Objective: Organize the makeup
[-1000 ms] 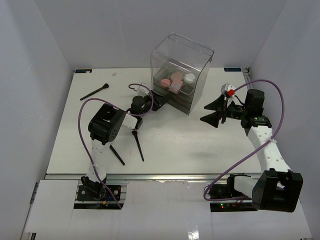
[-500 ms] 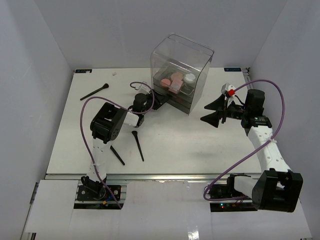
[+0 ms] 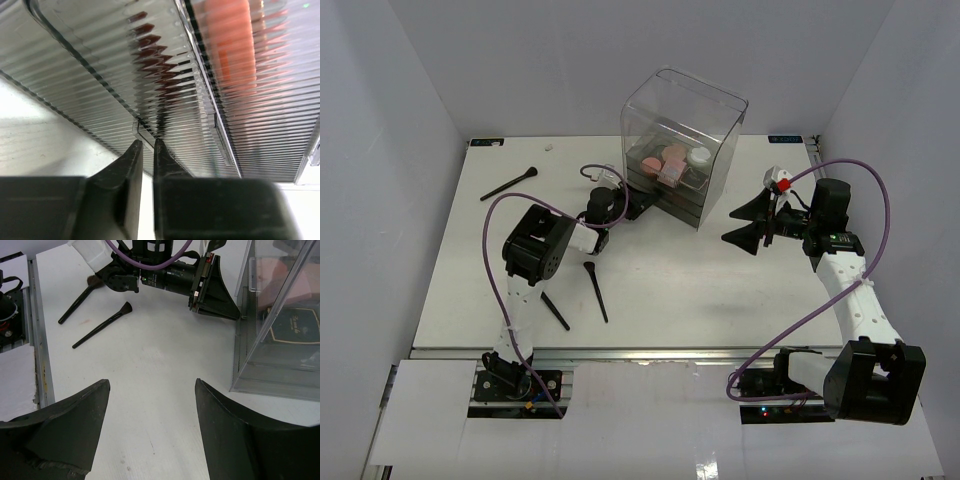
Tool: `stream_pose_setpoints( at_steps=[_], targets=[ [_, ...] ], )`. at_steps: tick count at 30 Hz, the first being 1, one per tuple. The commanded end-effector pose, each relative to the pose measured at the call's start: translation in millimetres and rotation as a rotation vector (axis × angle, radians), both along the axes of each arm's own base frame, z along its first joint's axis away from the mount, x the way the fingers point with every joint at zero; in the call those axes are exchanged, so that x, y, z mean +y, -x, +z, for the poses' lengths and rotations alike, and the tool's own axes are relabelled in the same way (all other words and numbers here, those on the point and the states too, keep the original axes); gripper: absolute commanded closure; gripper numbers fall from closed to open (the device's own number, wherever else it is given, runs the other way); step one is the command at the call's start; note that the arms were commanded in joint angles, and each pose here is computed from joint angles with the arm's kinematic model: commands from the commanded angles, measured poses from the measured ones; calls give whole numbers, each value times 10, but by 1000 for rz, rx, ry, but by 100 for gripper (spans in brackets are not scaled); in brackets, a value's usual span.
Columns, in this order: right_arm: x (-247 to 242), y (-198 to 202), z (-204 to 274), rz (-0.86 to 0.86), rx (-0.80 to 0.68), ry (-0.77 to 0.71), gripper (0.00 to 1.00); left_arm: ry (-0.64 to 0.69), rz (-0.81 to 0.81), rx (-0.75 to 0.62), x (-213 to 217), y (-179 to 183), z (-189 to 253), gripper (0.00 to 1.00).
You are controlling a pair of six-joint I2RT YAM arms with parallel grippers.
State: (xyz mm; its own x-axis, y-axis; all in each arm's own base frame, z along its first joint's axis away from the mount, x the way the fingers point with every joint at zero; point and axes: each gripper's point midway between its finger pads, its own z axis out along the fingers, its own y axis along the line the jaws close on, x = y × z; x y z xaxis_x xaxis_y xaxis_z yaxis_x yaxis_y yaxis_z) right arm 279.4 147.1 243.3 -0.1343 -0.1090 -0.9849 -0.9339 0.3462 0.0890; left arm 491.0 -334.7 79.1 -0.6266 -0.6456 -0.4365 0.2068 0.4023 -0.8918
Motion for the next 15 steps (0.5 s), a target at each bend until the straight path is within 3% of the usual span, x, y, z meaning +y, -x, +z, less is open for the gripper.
stream_pose_setpoints(
  at_steps=[1, 15],
  targets=[
    [-10, -1, 59, 8, -30, -9, 25, 10, 9, -33, 29, -54, 53, 98],
    [-8, -3, 22, 13, -12, -14, 25, -25, -5, -61, 474, 561, 82, 98]
  ],
)
